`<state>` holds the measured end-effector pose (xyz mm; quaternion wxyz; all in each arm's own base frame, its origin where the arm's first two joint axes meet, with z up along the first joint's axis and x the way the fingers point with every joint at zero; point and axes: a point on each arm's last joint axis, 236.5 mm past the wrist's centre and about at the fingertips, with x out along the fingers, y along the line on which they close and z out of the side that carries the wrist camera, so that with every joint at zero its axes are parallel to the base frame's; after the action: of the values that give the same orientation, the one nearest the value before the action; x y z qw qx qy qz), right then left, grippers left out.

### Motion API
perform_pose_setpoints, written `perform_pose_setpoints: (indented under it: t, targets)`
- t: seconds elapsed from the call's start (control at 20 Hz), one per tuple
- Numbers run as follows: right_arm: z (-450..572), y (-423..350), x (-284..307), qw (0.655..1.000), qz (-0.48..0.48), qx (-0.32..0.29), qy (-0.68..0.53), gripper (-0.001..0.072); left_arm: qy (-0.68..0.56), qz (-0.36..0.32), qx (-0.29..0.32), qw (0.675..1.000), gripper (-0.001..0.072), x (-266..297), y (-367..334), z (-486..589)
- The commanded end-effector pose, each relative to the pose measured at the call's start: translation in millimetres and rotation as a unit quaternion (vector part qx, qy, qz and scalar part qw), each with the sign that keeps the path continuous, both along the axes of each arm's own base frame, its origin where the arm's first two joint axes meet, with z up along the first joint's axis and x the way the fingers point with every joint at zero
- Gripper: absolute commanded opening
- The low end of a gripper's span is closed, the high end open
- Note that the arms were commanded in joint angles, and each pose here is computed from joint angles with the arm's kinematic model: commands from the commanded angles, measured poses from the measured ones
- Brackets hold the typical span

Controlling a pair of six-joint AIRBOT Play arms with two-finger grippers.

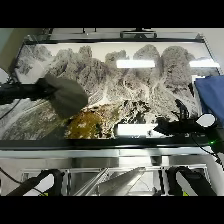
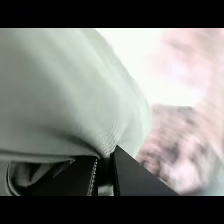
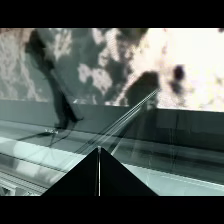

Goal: Fold the shirts.

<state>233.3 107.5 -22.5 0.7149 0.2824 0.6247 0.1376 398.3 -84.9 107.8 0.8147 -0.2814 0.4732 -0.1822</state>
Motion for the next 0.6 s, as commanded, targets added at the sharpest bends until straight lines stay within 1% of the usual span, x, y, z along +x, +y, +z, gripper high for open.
perform_pose_setpoints:
  t: [0.0, 0.1, 0.15, 0.2, 0.25, 0.4, 0.55]
  targets:
    - [0, 0, 0, 1.000, 0.000, 0.000, 0.001, 0.0020, -0.065, -0.091, -0.032, 0.993, 0.0023, -18, -114, 21]
    - [0, 0, 0, 1.000, 0.001, 0.000, 0.001, 0.0020, -0.060, -0.108, -0.032, 0.992, 0.0023, -24, -149, -2]
    - [0, 0, 0, 1.000, 0.000, 0.000, 0.001, 0.0020, -0.053, -0.118, -0.030, 0.991, 0.0198, -28, -163, -14]
    - [0, 0, 0, 1.000, 0.000, 0.000, 0.001, 0.0020, -0.044, -0.131, -0.024, 0.990, 0.0483, -31, -175, -26]
    - [0, 0, 0, 1.000, 0.001, 0.000, 0.001, 0.0020, -0.034, -0.141, -0.024, 0.989, 0.0720, -34, -184, -34]
    - [0, 0, 0, 1.000, 0.000, 0.000, 0.001, 0.0020, 0.012, -0.186, -0.025, 0.982, 0.0718, -48, -189, -39]
    - [0, 0, 0, 1.000, 0.000, 0.000, 0.001, 0.0020, 0.063, -0.205, -0.025, 0.976, 0.0717, -63, -164, -44]
